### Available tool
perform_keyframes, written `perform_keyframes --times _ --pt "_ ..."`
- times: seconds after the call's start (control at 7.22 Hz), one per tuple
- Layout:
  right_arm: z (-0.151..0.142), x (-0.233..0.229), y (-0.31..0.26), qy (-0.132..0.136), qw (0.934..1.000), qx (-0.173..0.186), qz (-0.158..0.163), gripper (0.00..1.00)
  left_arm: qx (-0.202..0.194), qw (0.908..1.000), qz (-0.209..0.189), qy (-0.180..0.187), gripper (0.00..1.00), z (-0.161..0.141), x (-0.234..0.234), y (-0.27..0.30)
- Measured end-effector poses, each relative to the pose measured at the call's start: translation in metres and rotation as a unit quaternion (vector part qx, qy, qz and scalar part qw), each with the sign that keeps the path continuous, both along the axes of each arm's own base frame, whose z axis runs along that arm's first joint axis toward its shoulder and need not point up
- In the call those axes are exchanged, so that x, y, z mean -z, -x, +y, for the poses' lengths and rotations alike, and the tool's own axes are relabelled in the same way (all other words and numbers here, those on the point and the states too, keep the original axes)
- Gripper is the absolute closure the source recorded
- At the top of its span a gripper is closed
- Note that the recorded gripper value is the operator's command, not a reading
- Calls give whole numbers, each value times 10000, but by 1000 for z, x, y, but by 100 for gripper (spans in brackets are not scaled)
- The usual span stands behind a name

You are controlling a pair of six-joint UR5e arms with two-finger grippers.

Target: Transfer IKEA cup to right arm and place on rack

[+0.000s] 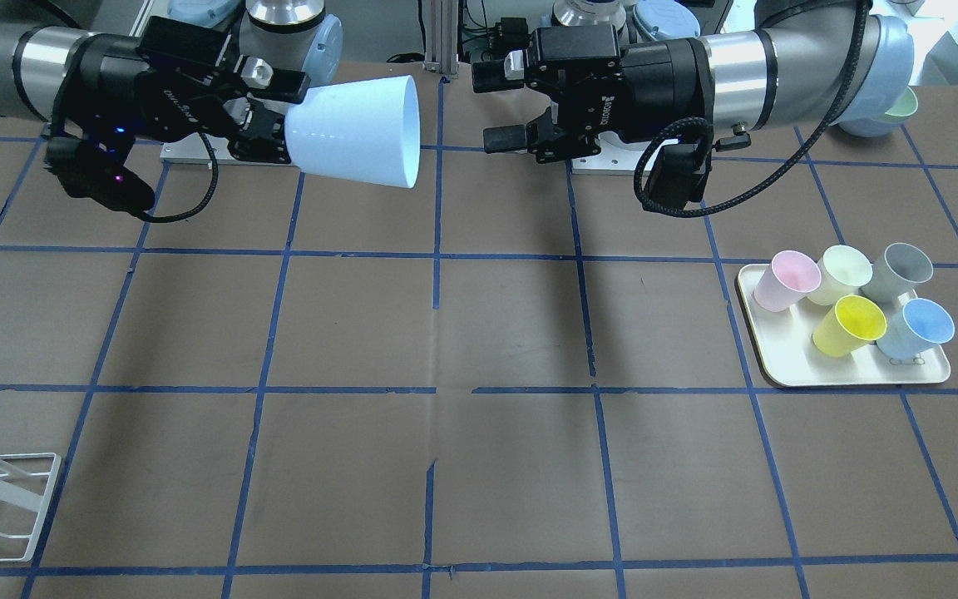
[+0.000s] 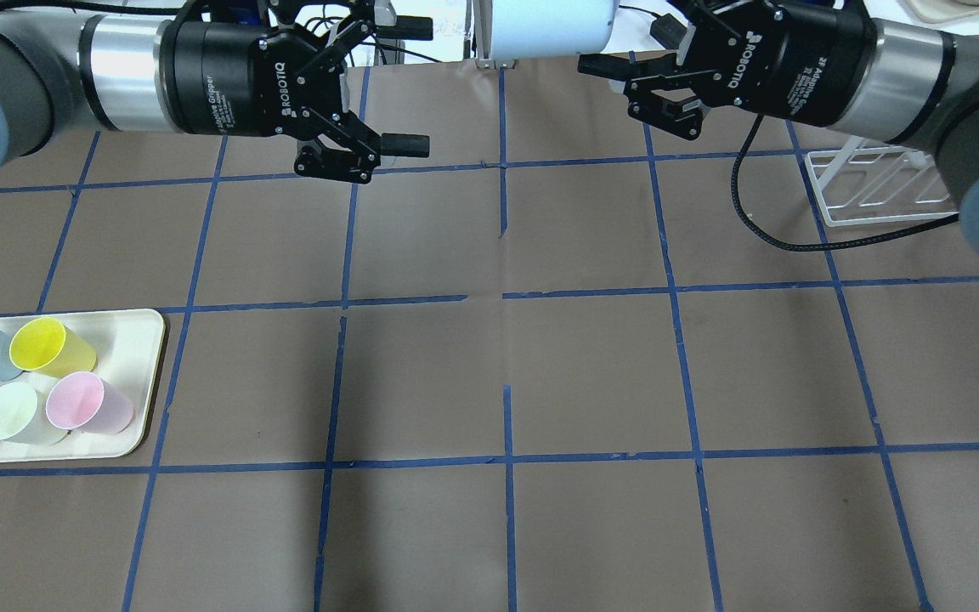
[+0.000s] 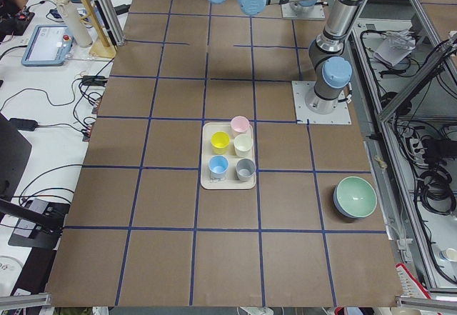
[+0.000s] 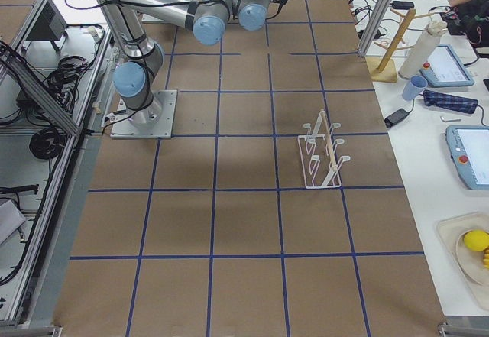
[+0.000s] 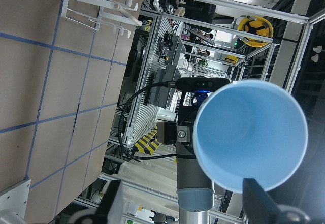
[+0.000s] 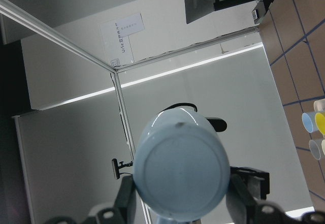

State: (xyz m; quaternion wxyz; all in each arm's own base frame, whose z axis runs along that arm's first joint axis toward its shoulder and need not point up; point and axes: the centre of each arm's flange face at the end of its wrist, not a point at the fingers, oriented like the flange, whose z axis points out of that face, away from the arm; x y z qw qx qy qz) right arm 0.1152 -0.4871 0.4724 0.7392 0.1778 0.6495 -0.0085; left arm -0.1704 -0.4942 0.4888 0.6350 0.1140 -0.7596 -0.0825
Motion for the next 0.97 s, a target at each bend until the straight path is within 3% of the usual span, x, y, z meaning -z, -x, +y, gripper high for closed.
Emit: perform_keyframes --times 0.14,0.28,0.42,0.55,0.69,0.83,0.97 --pt "-4 -1 19 -1 9998 176 65 89 39 9997 -235 20 0 -3 -2 -3" --pt "-7 -3 36 -23 9990 273 365 89 105 9978 -656 49 0 -5 -1 -6" --pt "-8 -7 49 -62 9948 243 990 90 137 9933 -1143 88 0 -8 0 -10" --pt "-8 -15 60 -96 9833 149 1811 90 164 9854 -1685 166 0 -9 3 -14" --pt "-7 -25 69 -127 9648 55 2628 90 211 9734 -2267 258 0 -10 5 -19" --pt "-3 -33 77 -168 9387 -43 3443 90 268 9562 -2896 332 0 -12 4 -24" --pt "5 -37 85 -191 9050 -160 4246 90 363 9315 -3596 412 0 -13 0 -29"
